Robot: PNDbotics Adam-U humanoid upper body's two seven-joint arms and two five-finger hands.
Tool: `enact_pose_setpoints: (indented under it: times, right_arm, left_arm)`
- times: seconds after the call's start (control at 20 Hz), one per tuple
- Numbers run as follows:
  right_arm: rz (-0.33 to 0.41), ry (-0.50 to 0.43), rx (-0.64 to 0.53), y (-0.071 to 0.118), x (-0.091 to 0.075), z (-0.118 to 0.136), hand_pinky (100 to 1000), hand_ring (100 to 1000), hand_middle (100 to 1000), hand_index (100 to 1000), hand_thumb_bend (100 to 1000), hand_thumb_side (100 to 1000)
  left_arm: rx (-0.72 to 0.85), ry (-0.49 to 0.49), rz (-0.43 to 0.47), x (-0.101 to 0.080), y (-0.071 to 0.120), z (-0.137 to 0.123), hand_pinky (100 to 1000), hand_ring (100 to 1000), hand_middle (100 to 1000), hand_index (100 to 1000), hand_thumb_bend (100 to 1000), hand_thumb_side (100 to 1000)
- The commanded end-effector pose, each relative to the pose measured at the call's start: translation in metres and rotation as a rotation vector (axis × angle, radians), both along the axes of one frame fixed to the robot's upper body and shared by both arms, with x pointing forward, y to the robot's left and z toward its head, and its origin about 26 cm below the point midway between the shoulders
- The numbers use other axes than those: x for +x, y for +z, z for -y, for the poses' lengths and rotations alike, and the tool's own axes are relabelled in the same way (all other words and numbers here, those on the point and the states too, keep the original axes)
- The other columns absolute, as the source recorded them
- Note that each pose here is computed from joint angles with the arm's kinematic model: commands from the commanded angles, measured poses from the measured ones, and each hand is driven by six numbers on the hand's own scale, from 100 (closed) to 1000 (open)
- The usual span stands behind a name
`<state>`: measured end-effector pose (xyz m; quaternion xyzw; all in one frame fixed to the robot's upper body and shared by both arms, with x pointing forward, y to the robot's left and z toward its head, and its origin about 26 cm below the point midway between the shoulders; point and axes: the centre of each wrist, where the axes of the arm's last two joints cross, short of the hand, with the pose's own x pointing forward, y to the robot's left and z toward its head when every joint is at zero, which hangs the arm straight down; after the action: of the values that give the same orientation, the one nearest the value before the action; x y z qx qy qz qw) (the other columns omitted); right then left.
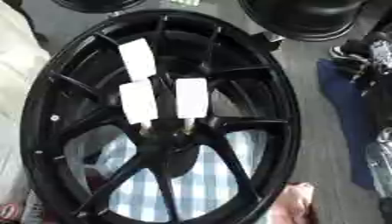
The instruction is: Pull the pin out of the wheel hub.
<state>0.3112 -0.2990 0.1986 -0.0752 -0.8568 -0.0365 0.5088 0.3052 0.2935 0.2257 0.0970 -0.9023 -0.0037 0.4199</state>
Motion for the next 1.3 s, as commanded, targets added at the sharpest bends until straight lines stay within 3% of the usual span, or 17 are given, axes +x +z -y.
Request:
enact_pose_setpoints:
  times: [0.05,0.6,1.0,1.3]
  right_arm:
    - [0.024,-0.005,-0.016,0.007,-0.002,0.002,800,717,711,728,100,793]
    - [0.008,-0.018,-0.037,0.004,-0.004,0.005,800,715,710,728,100,794]
    - [-0.004,-0.022,-0.056,0.002,-0.005,0.008,800,715,710,728,100,796]
    - [-0.021,-0.027,-0.079,0.000,-0.007,0.010,800,714,709,728,100,796]
  left_arm:
    - [0.016,0.003,0.028,-0.004,0.007,0.000,675,809,708,745,100,783]
    - [0.233,0.007,0.095,-0.006,0.032,-0.011,676,808,711,748,100,743]
    - [0.552,-0.039,0.119,-0.009,0.059,-0.013,682,803,721,758,100,729]
    - [0.879,-0.089,0.100,-0.014,0.085,-0.014,694,792,719,766,100,679]
